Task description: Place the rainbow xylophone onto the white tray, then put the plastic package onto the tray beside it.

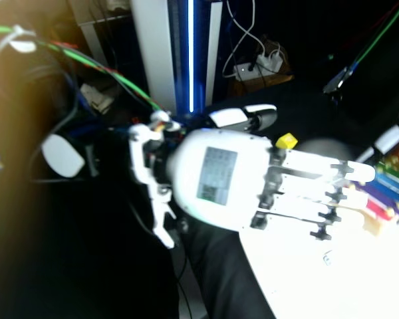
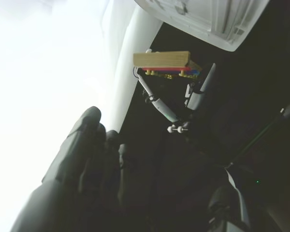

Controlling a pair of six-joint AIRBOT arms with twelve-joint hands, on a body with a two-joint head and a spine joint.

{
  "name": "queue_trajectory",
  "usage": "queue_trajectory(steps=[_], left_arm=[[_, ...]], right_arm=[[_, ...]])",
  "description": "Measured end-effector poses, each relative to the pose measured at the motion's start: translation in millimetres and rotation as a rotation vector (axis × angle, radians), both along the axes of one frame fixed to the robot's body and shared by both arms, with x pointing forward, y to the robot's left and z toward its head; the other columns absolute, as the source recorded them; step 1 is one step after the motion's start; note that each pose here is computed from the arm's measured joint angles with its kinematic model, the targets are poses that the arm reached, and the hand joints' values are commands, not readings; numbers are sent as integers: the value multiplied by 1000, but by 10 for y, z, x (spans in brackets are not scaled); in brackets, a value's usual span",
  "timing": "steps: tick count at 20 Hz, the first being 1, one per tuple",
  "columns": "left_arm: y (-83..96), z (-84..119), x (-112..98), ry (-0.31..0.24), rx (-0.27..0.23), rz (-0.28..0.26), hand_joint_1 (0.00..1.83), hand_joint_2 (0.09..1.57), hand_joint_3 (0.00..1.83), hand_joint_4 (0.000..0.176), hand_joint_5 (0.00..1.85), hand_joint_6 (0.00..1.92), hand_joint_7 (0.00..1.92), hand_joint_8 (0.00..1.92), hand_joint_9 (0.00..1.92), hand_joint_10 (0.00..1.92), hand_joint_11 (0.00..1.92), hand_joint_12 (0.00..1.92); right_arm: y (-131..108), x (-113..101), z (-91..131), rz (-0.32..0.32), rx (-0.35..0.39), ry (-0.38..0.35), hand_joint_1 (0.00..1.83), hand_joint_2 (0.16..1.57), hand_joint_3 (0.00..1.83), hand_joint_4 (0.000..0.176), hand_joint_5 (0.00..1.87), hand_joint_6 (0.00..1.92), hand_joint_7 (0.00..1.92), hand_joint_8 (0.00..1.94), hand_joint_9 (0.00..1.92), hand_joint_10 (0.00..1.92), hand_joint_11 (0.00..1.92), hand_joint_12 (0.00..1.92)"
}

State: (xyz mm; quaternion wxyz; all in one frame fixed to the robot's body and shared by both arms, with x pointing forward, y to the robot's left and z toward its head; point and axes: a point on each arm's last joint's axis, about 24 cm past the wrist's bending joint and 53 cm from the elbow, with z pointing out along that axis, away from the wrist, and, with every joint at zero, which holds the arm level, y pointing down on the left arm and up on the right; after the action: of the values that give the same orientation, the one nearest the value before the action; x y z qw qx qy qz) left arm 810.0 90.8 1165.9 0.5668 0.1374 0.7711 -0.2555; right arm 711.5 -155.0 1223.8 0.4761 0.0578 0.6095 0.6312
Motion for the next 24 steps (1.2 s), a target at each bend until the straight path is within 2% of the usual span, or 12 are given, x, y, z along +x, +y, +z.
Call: queue_trajectory(steps=[2, 5, 6, 8, 12, 13, 15, 16, 18, 20, 22, 24], left_arm=[[-66, -28, 97, 2, -9, 17, 1193, 965, 0, 0, 358, 1340, 426, 1427, 450, 1627, 438, 1751], [-33, -196, 188, 38, -30, 57, 1091, 1005, 5, 0, 327, 1361, 409, 1549, 454, 1734, 480, 1912], [6, -256, 210, 49, -32, 73, 1011, 1038, 13, 16, 272, 1404, 369, 1568, 429, 1718, 462, 1884], [117, -312, 285, 69, -54, 117, 1050, 1052, 8, 1, 296, 1335, 326, 1550, 345, 1718, 365, 1888], [229, -383, 353, 86, -67, 163, 1035, 1021, 0, 1, 318, 1330, 387, 1523, 409, 1706, 419, 1890], [215, -450, 352, 98, -69, 169, 1082, 1025, 0, 0, 330, 1217, 378, 1472, 413, 1665, 416, 1832], [162, -514, 346, 120, -96, 172, 1046, 1037, 2, 0, 398, 1027, 445, 1228, 467, 1399, 434, 1480], [145, -537, 349, 129, -113, 174, 1060, 1045, 2, 0, 439, 915, 495, 1121, 511, 1301, 465, 1372], [162, -577, 368, 140, -136, 183, 968, 1058, 1, 0, 538, 555, 590, 889, 602, 1072, 476, 1278], [198, -627, 366, 151, -142, 193, 965, 1027, 0, 0, 634, 204, 691, 450, 693, 610, 415, 1076], [218, -670, 367, 158, -143, 200, 989, 1006, 0, 0, 653, 51, 725, 83, 791, 184, 513, 796], [226, -675, 376, 158, -144, 203, 976, 982, 0, 0, 590, 2, 661, 6, 739, 34, 320, 671]], right_arm=[[26, 8, -18, 4, 1, 0, 584, 786, 5, 15, 216, 5, 301, 12, 270, 19, 313, 115], [87, -26, -25, 23, 1, -7, 661, 798, 6, 18, 213, 1, 298, 5, 233, 0, 265, 86], [95, -31, -24, 26, 2, -8, 672, 795, 4, 18, 201, 0, 295, 3, 225, 0, 249, 76], [106, -41, -11, 31, 8, -13, 678, 812, 9, 5, 183, 0, 276, 0, 225, 1, 273, 81], [143, -65, -1, 44, 15, -20, 647, 806, 3, 25, 187, 2, 280, 2, 232, 2, 290, 77], [163, -74, -8, 50, 15, -21, 665, 816, 6, 42, 188, 2, 277, 0, 207, 0, 278, 66], [180, -86, -9, 56, 14, -23, 701, 841, 12, 26, 190, 2, 280, 1, 216, 4, 318, 75], [182, -91, -6, 57, 15, -25, 704, 845, 12, 30, 193, 3, 281, 2, 220, 6, 327, 77], [181, -92, -2, 58, 15, -27, 729, 837, 4, 21, 196, 2, 269, 0, 236, 9, 325, 66], [191, -94, -6, 60, 16, -26, 716, 835, 3, 5, 187, 0, 255, 0, 238, 7, 304, 47], [215, -100, -14, 65, 19, -25, 711, 831, 0, 1, 175, 0, 250, 0, 232, 3, 313, 47], [234, -108, -19, 69, 20, -25, 736, 843, 4, 7, 175, 0, 246, 0, 233, 2, 312, 41]])
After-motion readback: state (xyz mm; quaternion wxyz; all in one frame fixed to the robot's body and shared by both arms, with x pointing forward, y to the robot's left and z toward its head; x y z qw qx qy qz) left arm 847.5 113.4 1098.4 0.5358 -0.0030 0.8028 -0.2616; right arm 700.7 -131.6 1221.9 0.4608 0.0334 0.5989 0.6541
